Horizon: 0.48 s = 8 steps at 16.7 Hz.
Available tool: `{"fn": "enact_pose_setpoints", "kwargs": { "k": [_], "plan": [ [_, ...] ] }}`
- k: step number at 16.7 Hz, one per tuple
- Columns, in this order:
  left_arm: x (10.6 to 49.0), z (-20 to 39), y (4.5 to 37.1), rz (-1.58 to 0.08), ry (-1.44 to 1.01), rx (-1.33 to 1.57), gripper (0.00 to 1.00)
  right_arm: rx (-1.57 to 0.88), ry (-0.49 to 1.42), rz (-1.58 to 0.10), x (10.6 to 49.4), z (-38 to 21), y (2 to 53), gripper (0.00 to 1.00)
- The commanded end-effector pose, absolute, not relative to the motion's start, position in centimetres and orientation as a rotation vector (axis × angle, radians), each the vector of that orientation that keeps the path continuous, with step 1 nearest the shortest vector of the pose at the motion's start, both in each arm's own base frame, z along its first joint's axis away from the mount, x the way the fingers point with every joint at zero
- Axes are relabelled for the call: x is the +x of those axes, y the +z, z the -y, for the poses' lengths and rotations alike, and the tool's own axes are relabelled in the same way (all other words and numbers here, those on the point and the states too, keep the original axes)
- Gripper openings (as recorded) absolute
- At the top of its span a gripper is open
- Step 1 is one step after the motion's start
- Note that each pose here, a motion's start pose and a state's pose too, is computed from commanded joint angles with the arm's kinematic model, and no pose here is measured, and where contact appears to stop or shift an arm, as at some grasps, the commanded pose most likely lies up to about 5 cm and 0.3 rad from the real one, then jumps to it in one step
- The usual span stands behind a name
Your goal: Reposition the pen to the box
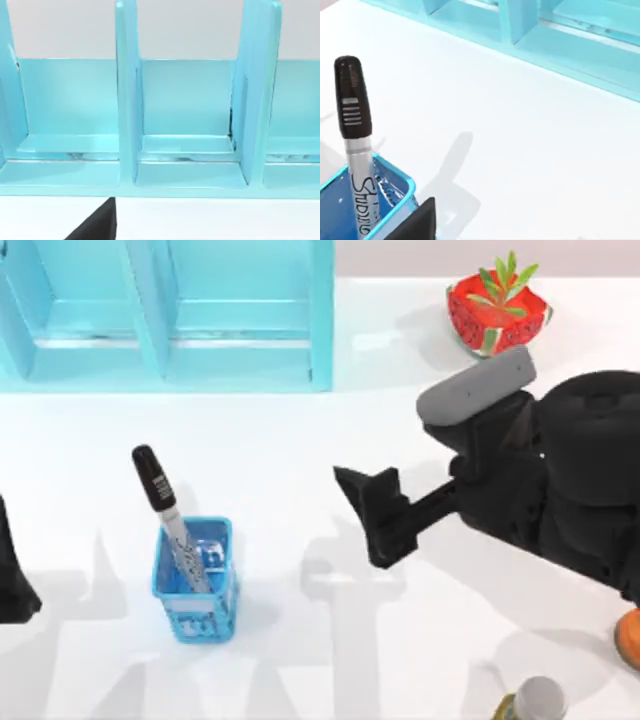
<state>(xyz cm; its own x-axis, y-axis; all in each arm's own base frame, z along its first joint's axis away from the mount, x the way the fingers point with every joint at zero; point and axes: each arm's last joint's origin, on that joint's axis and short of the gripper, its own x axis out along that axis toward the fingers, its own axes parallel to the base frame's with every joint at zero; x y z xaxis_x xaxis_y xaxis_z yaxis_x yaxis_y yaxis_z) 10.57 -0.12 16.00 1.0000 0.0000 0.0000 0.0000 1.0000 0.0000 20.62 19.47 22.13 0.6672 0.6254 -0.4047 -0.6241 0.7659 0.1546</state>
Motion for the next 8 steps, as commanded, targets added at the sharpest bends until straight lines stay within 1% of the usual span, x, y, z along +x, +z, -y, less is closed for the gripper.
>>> {"fn": "enact_pose_setpoints", "kwargs": {
  "k": [4,6,8],
  "plan": [
    [10.6,0.1,16.0,0.0,0.0,0.0,1.0,-0.039,0.836,-0.55,20.5,-26.8,19.4,1.0],
    [10.6,0.1,16.0,0.0,0.0,0.0,1.0,-0.054,0.87,-0.586,20.1,-29.1,18.1,1.0],
    [10.6,0.1,16.0,0.0,0.0,0.0,1.0,-0.061,0.88,-0.617,19.8,-30.1,17.1,1.0]
  ]
}}
